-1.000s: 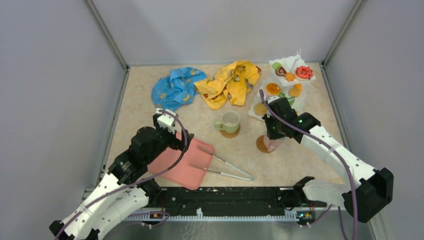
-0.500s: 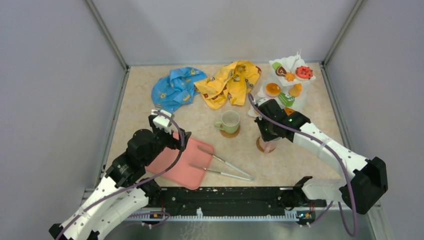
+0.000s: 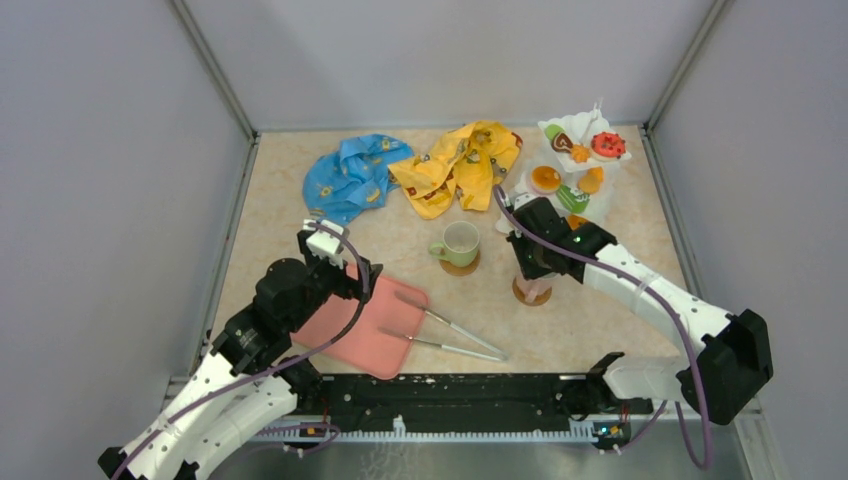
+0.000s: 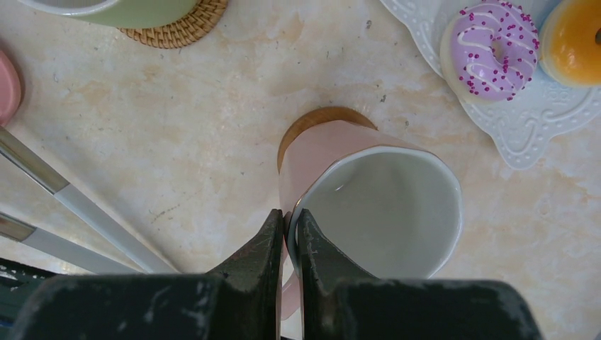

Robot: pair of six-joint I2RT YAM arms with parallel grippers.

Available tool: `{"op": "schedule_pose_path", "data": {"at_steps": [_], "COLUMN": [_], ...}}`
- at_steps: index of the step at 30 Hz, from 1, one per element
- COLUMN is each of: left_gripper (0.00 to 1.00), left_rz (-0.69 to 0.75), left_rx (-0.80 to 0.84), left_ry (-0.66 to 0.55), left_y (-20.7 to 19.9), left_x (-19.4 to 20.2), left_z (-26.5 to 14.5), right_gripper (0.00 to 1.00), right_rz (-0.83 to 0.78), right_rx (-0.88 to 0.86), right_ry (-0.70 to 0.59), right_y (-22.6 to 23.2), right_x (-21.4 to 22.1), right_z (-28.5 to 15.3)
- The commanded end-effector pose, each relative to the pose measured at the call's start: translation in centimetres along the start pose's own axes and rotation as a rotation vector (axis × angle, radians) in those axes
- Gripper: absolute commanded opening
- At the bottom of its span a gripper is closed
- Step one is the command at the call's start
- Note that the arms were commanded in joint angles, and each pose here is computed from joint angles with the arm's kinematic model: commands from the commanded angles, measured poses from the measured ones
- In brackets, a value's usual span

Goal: Serve the afternoon tea
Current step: Place the cup on the coaster.

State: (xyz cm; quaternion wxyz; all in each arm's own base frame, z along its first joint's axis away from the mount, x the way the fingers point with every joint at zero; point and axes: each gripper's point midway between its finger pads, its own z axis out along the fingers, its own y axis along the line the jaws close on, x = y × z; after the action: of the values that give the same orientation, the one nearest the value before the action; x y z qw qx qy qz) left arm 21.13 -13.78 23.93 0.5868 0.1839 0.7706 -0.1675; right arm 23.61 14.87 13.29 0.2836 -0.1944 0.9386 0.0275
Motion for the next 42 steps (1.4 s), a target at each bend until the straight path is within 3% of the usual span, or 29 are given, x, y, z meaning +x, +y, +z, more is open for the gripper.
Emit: {"op": "schedule_pose_path", "data": {"at_steps": [1,20,23,31,42], "left_gripper": [0.99,0.99,0.99,0.99,0.99], "left_rz": [-0.014,-0.009,-0.006,-0.002,-0.023], "left_rx": [-0.010,-0.010,-0.008,-0.010,-0.022], "left_ry": [-0.050,-0.053,-0.050,-0.052,-0.065], "left_y": [0.2,0.2,0.1,0.2,0.4], "left_x": [-1.1,-1.1,-1.0,-1.1,-1.4], "left_z": [0.0,0.0,0.1,0.1,-0.2], "right_gripper": [0.00,0.00,0.14,0.28,0.47], "right_rz": [-0.004,-0.009,0.003,0.042,0.096], "right_rx": [0.014,0.036,0.040,0.032,-0.017], "right_ry": [-0.104,-0.049,-0.052,-0.112,-0.247], "right_y": [0.0,-0.2,-0.2,-0.1,-0.1], "right_x": [-2.4,-1.1,-1.1,-2.4,-5.7], "right_z": [-0.4,0.8,0.8,-0.3,-5.3]}}
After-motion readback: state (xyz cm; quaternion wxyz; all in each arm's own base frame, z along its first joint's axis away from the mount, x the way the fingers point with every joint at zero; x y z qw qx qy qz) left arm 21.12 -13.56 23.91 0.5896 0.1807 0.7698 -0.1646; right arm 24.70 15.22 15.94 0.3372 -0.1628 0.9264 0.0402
